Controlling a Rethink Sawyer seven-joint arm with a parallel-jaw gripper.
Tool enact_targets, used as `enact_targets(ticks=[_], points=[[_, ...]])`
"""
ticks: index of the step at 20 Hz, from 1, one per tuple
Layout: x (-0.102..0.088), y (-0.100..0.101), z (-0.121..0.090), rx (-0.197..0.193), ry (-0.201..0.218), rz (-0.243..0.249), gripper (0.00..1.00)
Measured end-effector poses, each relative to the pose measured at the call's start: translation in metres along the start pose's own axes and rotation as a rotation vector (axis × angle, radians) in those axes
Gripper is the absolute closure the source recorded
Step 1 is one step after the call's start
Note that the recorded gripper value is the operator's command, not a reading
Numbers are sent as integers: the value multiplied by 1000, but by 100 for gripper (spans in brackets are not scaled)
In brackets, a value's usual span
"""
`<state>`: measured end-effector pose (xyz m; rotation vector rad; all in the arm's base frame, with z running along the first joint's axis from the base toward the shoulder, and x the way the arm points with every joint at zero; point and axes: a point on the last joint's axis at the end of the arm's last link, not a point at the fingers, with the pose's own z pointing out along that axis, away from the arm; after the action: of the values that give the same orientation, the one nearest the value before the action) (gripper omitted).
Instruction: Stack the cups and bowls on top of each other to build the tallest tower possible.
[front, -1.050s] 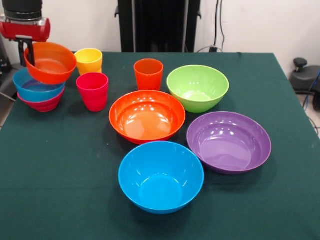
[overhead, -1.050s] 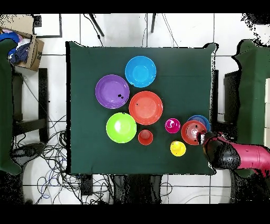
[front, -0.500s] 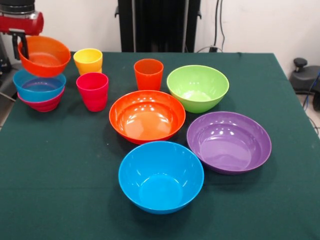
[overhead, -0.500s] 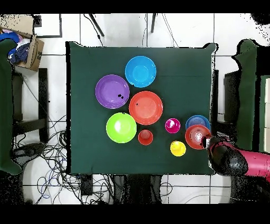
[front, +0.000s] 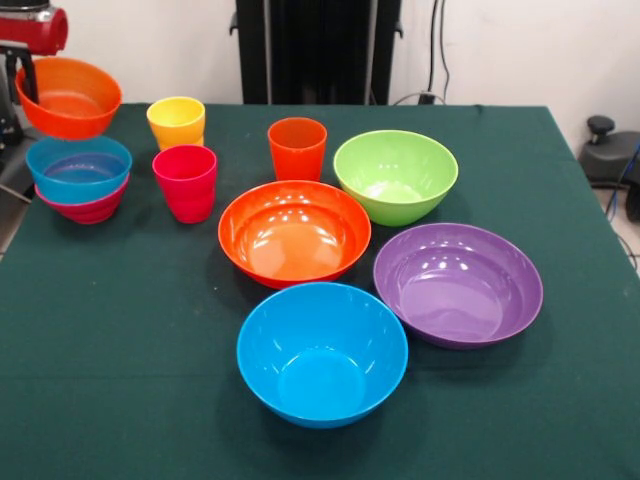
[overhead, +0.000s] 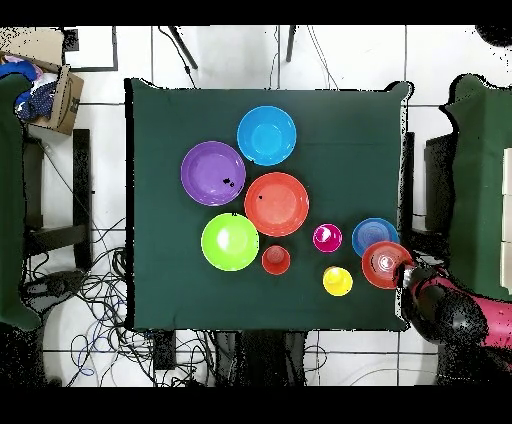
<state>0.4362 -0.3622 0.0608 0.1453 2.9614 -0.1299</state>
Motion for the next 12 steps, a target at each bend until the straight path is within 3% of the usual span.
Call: enact_targets(ticks=[2,3,8,12], points=[[-1,0,0,1,-1,-2,100],[-1,1,0,0,-2,-3,0],[-3,2,-1,-4,-6,-2,0],[-15,7,-5,-29,-23,23,0]])
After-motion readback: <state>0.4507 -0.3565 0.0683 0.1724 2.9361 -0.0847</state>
